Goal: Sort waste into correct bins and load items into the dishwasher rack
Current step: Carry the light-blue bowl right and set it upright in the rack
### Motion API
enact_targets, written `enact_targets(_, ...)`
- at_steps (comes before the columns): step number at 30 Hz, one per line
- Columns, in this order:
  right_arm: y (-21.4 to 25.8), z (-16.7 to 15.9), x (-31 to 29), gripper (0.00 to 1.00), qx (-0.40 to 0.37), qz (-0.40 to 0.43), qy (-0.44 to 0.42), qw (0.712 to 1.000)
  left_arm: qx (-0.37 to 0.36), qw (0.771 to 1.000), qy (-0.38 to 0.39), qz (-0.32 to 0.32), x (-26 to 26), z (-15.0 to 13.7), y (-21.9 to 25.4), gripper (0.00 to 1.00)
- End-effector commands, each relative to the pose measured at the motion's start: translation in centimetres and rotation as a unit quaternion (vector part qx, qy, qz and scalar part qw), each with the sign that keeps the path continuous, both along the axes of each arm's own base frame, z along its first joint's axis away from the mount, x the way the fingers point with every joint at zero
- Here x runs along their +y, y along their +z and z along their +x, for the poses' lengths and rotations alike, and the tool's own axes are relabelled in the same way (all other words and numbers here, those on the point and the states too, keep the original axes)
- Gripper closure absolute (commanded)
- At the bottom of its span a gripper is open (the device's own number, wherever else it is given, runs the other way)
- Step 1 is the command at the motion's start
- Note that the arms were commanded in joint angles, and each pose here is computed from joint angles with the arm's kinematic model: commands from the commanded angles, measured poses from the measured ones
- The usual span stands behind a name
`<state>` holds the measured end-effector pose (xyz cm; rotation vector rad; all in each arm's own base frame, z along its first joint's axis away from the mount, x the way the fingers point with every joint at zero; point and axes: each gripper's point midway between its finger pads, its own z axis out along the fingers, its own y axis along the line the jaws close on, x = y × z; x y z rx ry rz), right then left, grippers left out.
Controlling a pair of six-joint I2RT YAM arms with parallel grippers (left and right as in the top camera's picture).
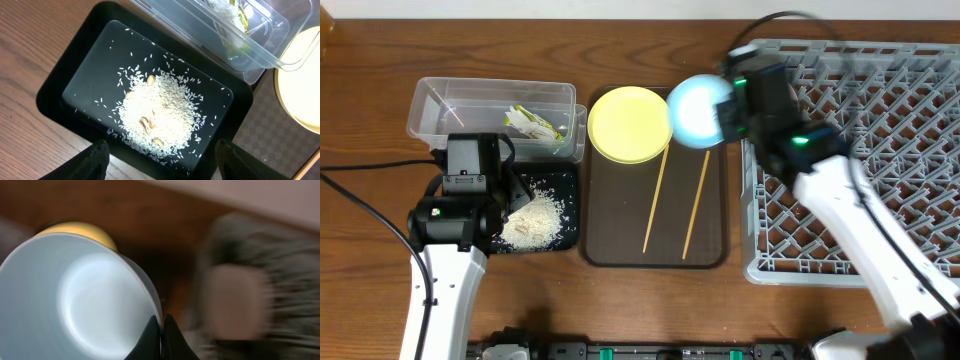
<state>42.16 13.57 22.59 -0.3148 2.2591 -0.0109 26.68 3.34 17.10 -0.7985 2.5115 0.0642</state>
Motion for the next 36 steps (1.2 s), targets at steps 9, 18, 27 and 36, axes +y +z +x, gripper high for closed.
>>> enact_targets(9,7.6,3.2,-19.2,0.99,-0.091,-0.359,-0.195,0.908,-0.005,1.000,0.009,0.001,0.2,0.2,0.2,0.29)
enact_targets(18,5.8,5.7,-25.2,0.99,-0.071,-0.432,-0.261,0.860,-0.004,1.000,0.009,0.001,0.2,0.2,0.2,0.29)
enact_targets(27,-0.5,8.5,-26.2,0.99,-0.036,-0.442,-0.253,0.860,-0.004,1.000,0.009,0.001,0.2,0.2,0.2,0.29)
enact_targets(36,-4.7,9.8,-24.0,0.99,-0.015,-0.445,-0.225,0.867,-0.004,1.000,0.009,0.001,0.2,0.2,0.2,0.29)
